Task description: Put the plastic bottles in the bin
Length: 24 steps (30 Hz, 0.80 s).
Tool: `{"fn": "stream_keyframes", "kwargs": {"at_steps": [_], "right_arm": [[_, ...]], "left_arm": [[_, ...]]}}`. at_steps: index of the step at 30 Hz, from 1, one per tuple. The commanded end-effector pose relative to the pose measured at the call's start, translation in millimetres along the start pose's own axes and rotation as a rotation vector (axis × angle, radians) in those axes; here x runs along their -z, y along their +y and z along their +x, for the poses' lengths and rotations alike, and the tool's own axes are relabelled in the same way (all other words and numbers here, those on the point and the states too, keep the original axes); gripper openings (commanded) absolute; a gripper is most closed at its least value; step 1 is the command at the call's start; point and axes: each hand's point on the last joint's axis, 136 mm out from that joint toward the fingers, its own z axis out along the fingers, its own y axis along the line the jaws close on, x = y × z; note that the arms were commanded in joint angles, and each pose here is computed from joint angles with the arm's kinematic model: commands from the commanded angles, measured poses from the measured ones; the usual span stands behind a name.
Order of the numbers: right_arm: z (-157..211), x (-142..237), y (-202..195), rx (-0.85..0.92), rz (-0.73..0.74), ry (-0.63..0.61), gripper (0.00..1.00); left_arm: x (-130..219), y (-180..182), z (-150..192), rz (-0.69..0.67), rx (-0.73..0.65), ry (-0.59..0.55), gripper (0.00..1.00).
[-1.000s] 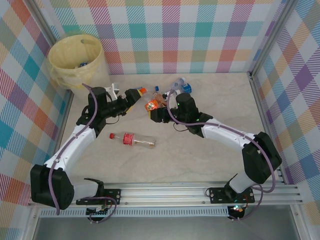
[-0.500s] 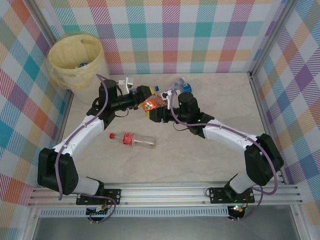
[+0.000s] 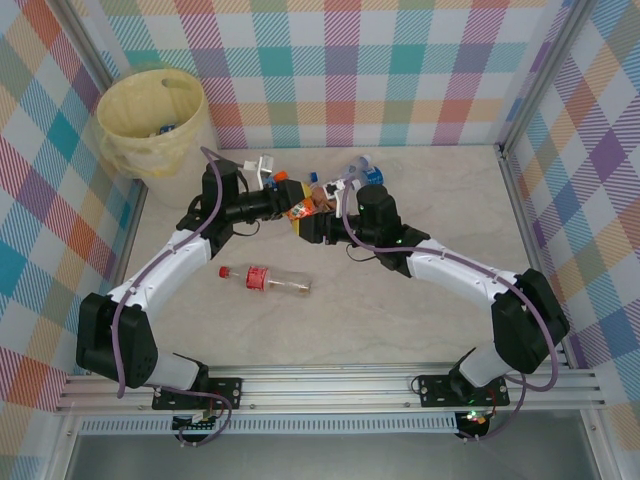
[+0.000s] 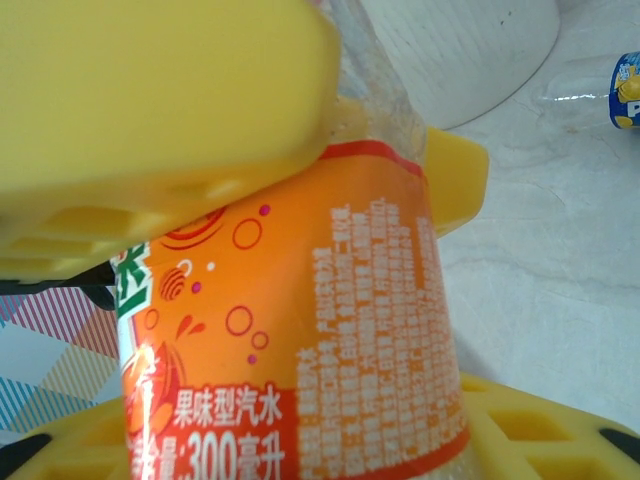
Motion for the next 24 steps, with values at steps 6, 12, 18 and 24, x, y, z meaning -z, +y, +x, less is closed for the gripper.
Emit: {"fn": "stream_keyframes", "kwargs": {"at_steps": [6,12,18,24], "right_arm": [[-15.0,3.5,21.5,0.031,-0.048,-0.015,0.41],[-11.6,11.9,21.6,0.091,-0.017,0.004,0.70],[-13.6,37.1,16.6,0.193,0.092,-0.015,0.96],[-26.7,69.5,6.8,0.255,0.244,-0.105,1.00]], "left_arm": [[-3.2,-18.8,-3.9,0.041,-0.021,0.012,0.47],[-3.9,-14.9,-17.7,0.019,0.011,-0.028,0.46],[5.2,-12.7,-37.7,-0.006,0.024,-0.085,0.45],[30.7,3.8,-70.8,-0.165,0.005,-0.220,0.44]]}}
